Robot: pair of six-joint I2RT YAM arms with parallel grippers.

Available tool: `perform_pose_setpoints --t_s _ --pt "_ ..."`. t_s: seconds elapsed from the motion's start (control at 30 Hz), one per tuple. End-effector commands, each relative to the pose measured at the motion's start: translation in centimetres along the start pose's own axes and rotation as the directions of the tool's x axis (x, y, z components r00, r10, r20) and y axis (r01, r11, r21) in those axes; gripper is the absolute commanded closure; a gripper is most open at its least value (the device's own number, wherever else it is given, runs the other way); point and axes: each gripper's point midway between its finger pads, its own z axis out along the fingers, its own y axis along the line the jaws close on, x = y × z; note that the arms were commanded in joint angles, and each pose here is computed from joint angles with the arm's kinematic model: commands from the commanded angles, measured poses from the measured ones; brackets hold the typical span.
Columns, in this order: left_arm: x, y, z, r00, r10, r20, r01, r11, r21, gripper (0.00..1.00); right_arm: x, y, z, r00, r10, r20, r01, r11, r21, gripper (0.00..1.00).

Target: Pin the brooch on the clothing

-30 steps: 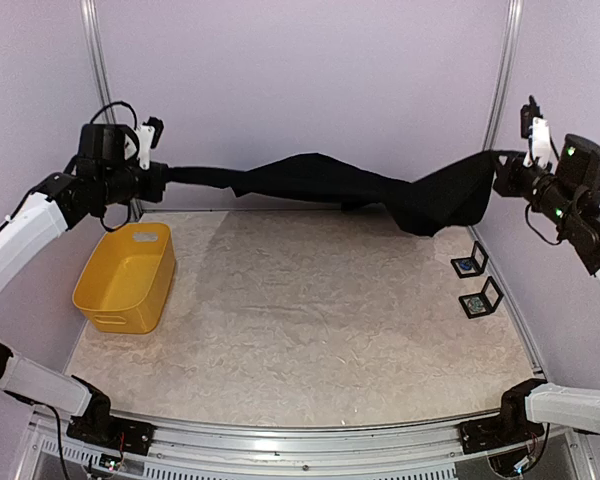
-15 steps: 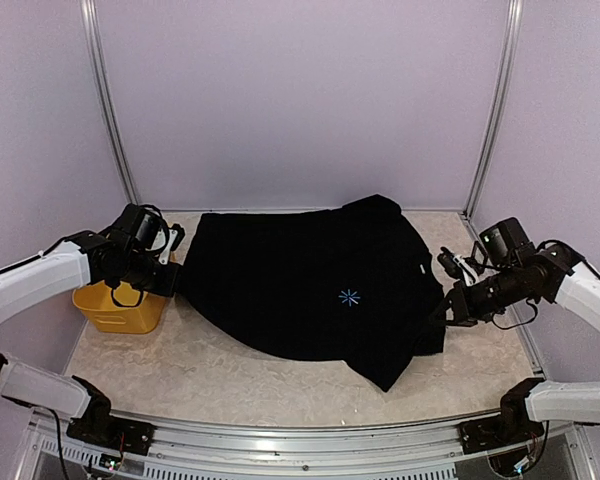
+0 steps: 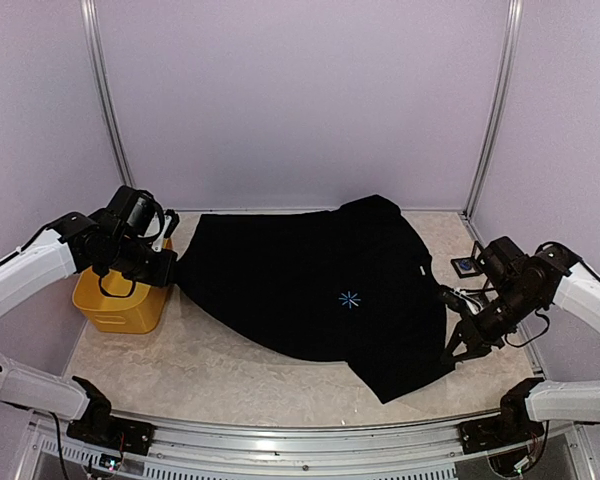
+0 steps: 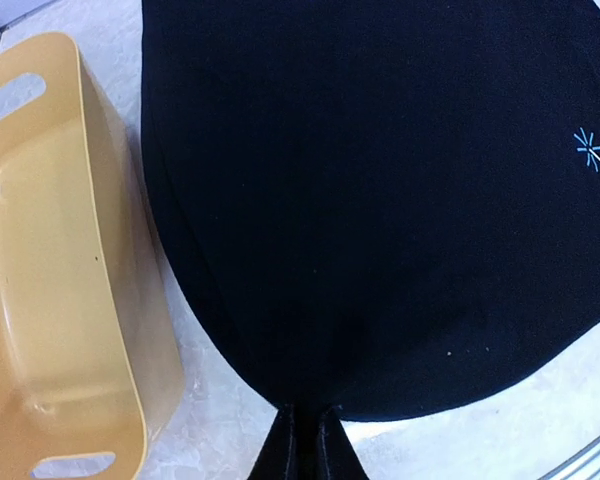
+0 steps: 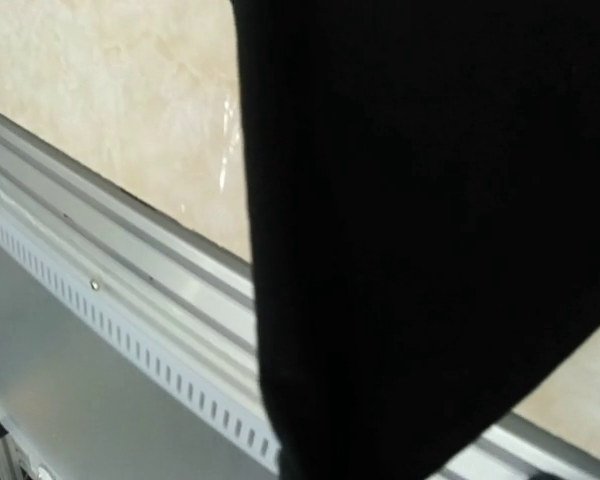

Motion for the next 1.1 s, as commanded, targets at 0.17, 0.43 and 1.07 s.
perform_pose_setpoints --t_s 0.17,0.43,1.07 --pt "7.9 2.3 -0.6 0.976 -0.124 -0.181 0.105 0.989 -0.109 0.73 1.3 0.6 -0.9 0.998 0.002 -0.057 -0.002 1.0 0.005 0.64" --pt "0.7 1.7 -4.8 0.987 -0.147 0.068 0.151 0.987 -0.058 0.54 -5.9 1.9 -6.7 0.977 -0.037 0.21 -0.001 0.984 0.179 0.35" --pt "11.5 -45.1 2.7 0.431 0.714 0.552 -0.853 0.123 0.507 0.32 -20.3 -10.5 6.5 0.952 -0.061 0.299 -0.084 0.891 0.447 1.0"
